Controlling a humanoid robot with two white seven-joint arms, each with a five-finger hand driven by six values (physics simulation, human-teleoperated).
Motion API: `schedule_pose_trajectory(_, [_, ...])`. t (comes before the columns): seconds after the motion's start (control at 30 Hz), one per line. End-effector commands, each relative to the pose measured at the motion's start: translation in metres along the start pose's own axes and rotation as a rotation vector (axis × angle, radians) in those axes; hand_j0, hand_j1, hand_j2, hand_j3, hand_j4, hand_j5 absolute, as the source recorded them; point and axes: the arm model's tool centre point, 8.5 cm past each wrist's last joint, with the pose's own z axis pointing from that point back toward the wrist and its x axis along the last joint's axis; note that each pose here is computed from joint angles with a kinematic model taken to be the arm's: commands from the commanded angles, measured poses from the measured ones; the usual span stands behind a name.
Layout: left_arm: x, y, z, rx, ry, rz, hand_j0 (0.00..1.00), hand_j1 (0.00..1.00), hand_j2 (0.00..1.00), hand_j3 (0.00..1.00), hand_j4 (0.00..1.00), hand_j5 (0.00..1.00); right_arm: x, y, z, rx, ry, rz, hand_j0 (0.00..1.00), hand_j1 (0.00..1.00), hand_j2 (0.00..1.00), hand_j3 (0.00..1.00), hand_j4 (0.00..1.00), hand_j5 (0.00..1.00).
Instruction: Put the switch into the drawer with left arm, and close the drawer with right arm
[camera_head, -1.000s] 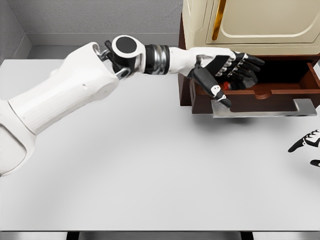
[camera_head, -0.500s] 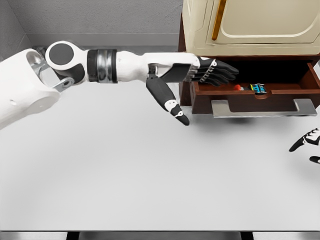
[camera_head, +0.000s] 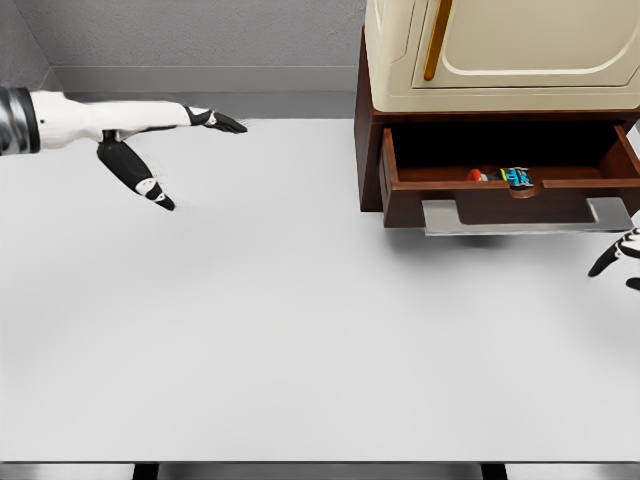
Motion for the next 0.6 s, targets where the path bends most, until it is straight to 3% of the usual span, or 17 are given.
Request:
schedule_pose_trajectory(0.0, [-0.014,-0.010,-0.001,-0.064,0.056,-0.180,1.00,1.00,1.00,1.00,1.00,1.00,0.001,-0.001,-0.001,0.002,-0.005,-0.004,0.59,0.59,0.59,0.59,0.59,0.59])
schedule_pose_trajectory(0.07, [-0.004,-0.011,0.004,-0.124,-0.025,-0.428,1.00,1.00,1.00,1.00,1.00,1.00,0.001,-0.002,-0.003,0.009,-0.011,-0.002,0.59,0.59,0.59,0.59,0.59,0.59])
schedule_pose_trajectory(0.1, [0.002,-0.014,0.004,-0.140,-0.076,-0.471,1.00,1.00,1.00,1.00,1.00,1.00,0.001,-0.003,-0.004,0.007,-0.012,0.000,0.59,0.59,0.59,0.59,0.59,0.59])
schedule_pose_trajectory(0.27, [-0.014,-0.006,0.029,-0.098,-0.014,-0.442,1.00,1.00,1.00,1.00,1.00,1.00,0.001,-0.007,-0.011,0.001,-0.029,0.006,0.59,0.59,0.59,0.59,0.59,0.59])
schedule_pose_trajectory(0.4, [-0.018,0.002,0.044,0.018,-0.010,-0.408,1.00,1.00,1.00,1.00,1.00,1.00,0.002,-0.012,-0.011,-0.009,-0.031,0.016,0.59,0.59,0.59,0.59,0.59,0.59])
schedule_pose_trajectory(0.57, [-0.013,-0.006,0.041,0.025,-0.038,-0.403,1.00,1.00,1.00,1.00,1.00,1.00,0.003,-0.010,-0.020,0.001,-0.052,0.011,0.59,0.59,0.59,0.59,0.59,0.59])
